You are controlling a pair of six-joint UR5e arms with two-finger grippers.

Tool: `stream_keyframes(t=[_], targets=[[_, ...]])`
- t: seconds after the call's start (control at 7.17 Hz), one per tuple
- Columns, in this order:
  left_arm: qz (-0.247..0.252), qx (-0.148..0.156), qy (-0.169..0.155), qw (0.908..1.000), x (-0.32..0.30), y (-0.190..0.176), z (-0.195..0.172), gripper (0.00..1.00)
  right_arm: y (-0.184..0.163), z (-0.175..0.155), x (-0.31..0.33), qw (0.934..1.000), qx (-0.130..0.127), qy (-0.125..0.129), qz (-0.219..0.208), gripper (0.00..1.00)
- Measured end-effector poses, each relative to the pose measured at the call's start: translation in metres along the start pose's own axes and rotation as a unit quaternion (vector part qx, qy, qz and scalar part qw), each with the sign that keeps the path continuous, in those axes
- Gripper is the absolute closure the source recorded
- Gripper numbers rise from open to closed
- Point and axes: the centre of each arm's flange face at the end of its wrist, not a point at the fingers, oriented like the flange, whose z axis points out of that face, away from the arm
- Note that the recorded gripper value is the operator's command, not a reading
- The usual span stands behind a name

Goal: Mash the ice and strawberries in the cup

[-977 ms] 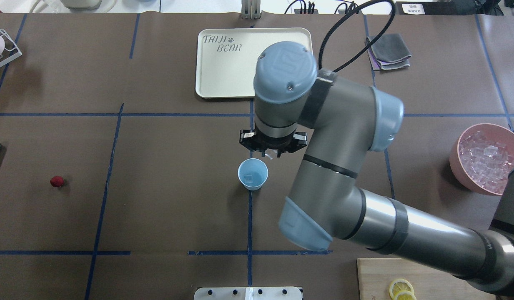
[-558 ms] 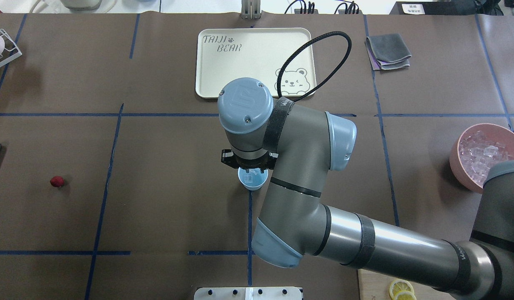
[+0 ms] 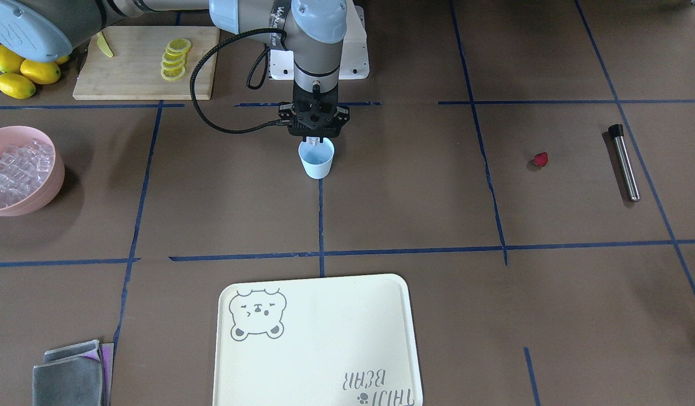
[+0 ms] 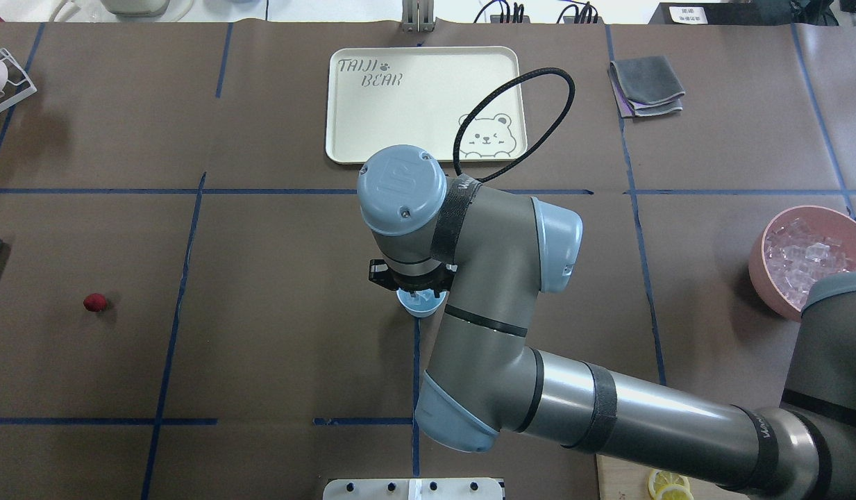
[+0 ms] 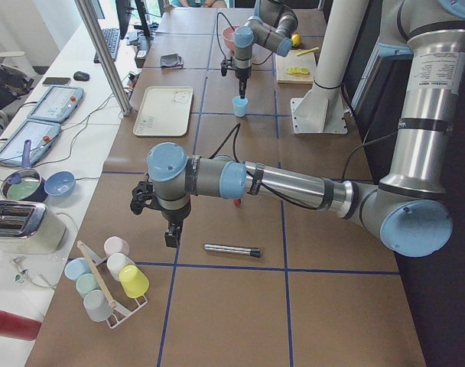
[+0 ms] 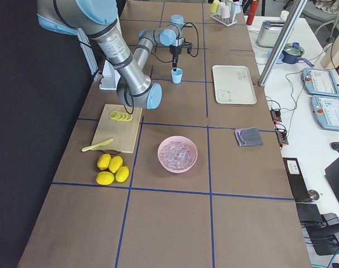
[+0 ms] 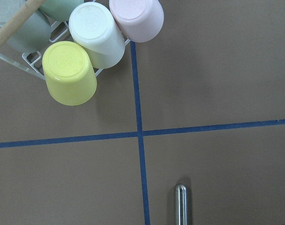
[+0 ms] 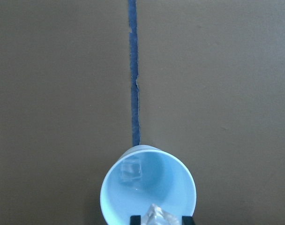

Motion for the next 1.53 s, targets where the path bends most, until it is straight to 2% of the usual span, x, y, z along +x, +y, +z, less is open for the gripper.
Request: stream_keyframes(t=[0.14,0.28,0.42,0.7,0.98,1.26,1.53], targets=[[0.0,0.0,0.0,1.0,0.0,0.0,0.0,0.0,0.0,0.0,-0.001,1.0,0.0,0.0,0.0,0.17],[0.0,0.0,-0.001,1.0,-0.001,0.0,0.001,0.0,0.0,0.0,-0.001,1.0,0.0,0.0,-0.001,0.06],[0.0,0.0,-0.001,1.0,-0.001,0.001,0.001,0.0,0.0,0.0,-0.001,1.0,0.0,-0.001,-0.001,0.02],[0.0,-0.001,-0.001,1.0,-0.001,0.001,0.001,0.0,-0.001,-0.004,0.0,1.0,0.002,-0.004,-0.001,0.01],[0.001,0.001,-0.001,1.0,0.001,0.0,-0.001,0.0,-0.017,-0.035,0.023,0.9994,0.023,-0.025,0.009,0.01],[0.004,0.005,-0.001,1.0,0.004,-0.002,-0.004,0.0,-0.04,-0.072,0.109,0.9968,0.057,-0.046,0.031,0.01],[0.006,0.007,0.0,1.0,0.007,-0.003,-0.006,0.0,-0.055,-0.094,0.207,0.9956,0.078,-0.044,0.026,0.01]])
